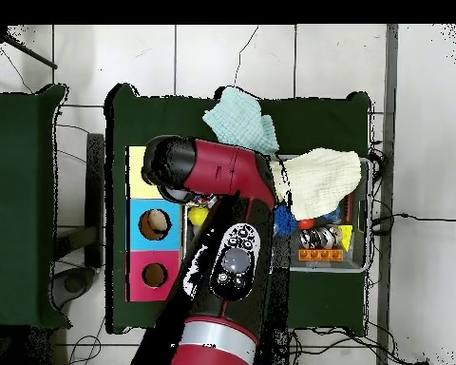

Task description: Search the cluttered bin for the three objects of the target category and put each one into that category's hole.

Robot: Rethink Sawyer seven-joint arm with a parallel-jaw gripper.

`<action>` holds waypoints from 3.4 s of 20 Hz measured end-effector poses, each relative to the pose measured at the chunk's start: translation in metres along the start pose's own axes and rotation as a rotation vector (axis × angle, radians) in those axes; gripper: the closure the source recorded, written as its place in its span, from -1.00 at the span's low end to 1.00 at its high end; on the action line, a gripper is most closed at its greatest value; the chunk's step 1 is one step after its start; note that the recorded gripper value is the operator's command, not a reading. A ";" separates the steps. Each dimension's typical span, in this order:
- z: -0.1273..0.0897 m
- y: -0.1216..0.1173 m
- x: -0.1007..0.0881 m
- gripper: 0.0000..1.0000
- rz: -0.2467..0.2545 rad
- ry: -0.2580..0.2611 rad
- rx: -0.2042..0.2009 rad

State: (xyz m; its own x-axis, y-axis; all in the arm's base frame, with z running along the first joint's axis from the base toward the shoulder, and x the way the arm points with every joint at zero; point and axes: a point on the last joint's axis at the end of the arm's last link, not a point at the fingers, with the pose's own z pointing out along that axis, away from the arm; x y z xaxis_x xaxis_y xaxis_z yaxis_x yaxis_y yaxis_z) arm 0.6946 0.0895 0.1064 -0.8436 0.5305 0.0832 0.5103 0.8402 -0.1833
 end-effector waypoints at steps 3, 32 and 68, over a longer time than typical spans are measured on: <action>0.000 0.000 0.000 -1.00 0.000 0.000 0.000; 0.046 -0.009 0.013 -1.00 0.040 -0.067 -0.108; 0.091 -0.014 0.114 1.00 0.008 0.030 -0.107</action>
State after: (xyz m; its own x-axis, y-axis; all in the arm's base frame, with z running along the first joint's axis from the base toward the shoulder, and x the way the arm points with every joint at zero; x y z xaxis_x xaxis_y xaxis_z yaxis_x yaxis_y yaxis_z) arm 0.5765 0.1279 0.0291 -0.8346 0.5394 0.1120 0.5337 0.8420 -0.0783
